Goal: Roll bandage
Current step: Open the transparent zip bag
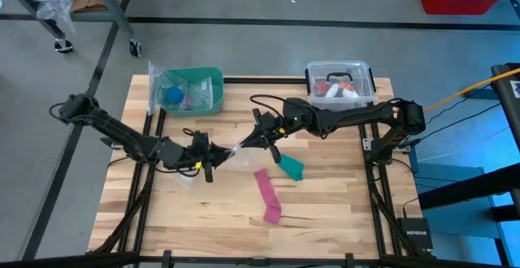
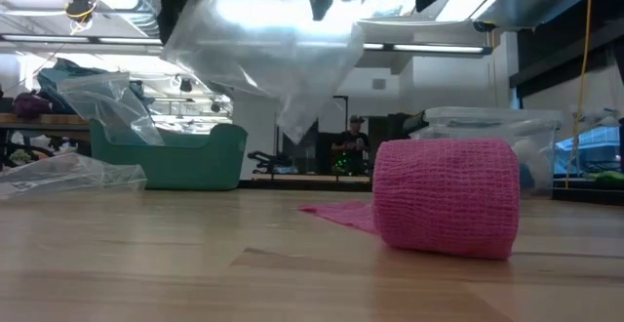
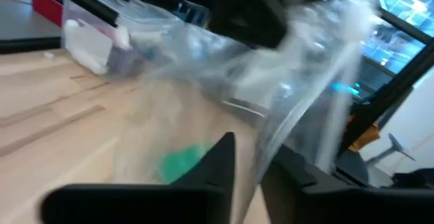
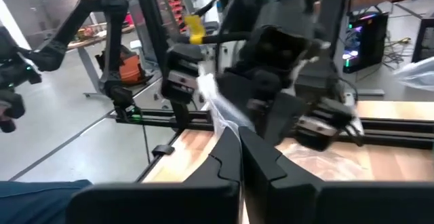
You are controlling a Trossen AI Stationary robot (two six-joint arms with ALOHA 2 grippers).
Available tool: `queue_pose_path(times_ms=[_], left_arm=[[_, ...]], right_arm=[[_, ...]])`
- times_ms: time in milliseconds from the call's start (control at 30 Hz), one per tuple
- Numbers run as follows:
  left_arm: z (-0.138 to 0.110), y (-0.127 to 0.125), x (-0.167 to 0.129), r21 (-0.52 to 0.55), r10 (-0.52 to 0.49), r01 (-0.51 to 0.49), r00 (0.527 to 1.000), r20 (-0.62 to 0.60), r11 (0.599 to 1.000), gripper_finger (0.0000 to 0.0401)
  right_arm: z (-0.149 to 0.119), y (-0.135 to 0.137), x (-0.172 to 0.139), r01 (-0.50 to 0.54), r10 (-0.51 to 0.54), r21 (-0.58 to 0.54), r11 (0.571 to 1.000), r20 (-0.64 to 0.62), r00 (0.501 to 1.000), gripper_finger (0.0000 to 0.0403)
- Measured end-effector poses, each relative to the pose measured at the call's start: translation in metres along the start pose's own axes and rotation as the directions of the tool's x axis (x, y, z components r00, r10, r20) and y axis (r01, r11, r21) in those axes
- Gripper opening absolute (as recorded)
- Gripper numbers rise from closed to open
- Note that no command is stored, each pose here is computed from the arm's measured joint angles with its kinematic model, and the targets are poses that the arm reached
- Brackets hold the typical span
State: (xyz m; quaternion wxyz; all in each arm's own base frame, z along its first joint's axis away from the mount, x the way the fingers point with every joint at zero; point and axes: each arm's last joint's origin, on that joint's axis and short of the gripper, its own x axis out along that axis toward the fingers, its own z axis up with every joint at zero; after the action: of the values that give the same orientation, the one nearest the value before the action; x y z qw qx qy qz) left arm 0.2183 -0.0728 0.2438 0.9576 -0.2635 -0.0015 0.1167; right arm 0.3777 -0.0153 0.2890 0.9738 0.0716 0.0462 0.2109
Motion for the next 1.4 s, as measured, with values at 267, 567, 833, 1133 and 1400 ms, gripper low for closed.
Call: queue_pose_path(times_ms=[267, 567, 833, 1133, 1400], left_arm=[[0.005, 0.007, 0.004, -0.003, 0.088, -0.088, 0.995, 0.057, 0.996, 0.0002], [0.007, 0.01, 0.005, 0.07, 0.144, -0.15, 0.985, 0.092, 0.986, 0.0], [0.008, 0.013, 0.004, 0.058, 0.213, -0.223, 0.967, 0.136, 0.973, 0.0], [0.012, 0.018, 0.006, -0.007, 0.27, -0.273, 0.947, 0.172, 0.962, 0.0], [0.017, 0.024, 0.01, -0.04, 0.293, -0.29, 0.937, 0.189, 0.956, 0.0]], right_arm=[[0.0, -0.001, 0.0, 0.018, -0.018, -0.001, 1.0, 0.004, 1.0, 0.0033], [0.006, 0.004, 0.0, -0.12, 0.122, -0.04, 0.992, 0.043, 0.992, 0.0096], [0.006, 0.003, -0.004, -0.241, 0.24, 0.011, 0.971, 0.024, 0.97, 0.0151], [0.029, 0.007, -0.023, -0.324, 0.324, -0.012, 0.946, 0.05, 0.945, 0.0154], [0.063, 0.022, -0.059, -0.421, 0.43, -0.111, 0.9, 0.07, 0.9, 0.0154]])
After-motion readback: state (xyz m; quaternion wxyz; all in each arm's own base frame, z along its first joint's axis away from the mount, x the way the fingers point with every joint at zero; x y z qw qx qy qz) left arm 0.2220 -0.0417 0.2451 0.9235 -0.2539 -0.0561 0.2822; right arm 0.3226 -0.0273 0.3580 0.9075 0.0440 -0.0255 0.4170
